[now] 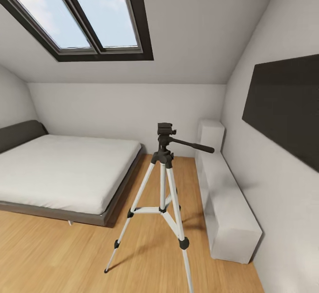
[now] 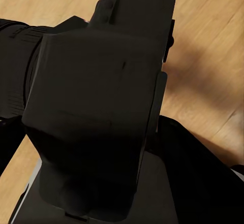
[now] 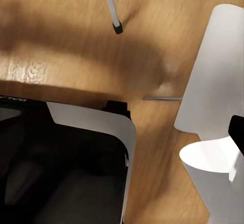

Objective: Attach the digital camera to the camera tripod in the bedroom.

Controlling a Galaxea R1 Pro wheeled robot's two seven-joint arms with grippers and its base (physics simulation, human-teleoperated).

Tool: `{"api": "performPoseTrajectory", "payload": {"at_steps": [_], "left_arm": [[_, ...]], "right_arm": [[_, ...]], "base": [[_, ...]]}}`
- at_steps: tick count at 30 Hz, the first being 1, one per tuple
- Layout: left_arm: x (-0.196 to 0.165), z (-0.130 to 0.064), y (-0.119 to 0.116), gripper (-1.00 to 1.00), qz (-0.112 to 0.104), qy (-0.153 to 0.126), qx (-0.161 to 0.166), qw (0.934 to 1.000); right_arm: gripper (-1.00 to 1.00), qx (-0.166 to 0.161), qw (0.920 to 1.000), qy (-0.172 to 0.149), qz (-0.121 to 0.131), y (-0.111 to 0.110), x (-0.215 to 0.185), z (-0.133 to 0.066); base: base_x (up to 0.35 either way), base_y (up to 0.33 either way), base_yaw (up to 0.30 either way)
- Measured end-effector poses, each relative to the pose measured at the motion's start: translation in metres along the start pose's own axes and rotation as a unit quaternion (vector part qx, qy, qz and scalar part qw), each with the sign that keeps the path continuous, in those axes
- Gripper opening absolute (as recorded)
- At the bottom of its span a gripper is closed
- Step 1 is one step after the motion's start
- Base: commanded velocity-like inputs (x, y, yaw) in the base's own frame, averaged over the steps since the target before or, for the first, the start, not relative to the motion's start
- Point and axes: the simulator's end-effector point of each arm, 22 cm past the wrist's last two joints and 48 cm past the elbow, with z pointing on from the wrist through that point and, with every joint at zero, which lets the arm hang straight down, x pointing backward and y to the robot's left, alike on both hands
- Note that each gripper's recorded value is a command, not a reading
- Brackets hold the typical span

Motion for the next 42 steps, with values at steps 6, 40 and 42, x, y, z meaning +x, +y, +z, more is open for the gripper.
{"api": "performPoseTrajectory", "payload": {"at_steps": [6, 40, 42], "left_arm": [[0.0, 0.0, 0.0001, -1.0, 0.0, 0.0, 0.0, 1.0], [0.0007, -0.0001, -0.0005, -1.0, -0.001, 0.001, -0.001, 1.0], [0.0006, -0.0001, -0.0005, -1.0, -0.001, 0.001, -0.001, 1.0]], "right_arm": [[1.0, 0.0, 1.0, 0.0, 0.0, 0.0001, -0.0001, 0.0], [1.0, 0.0, 1.0, 0.0, 0.0, -0.0002, -0.0001, 0.0], [1.0, 0.0, 1.0, 0.0, 0.0, -0.0002, -0.0001, 0.0]], "base": [[0.0, 0.0, -0.002], [0.0, 0.0, 0.0], [0.0, 0.0, 0.0]]}}
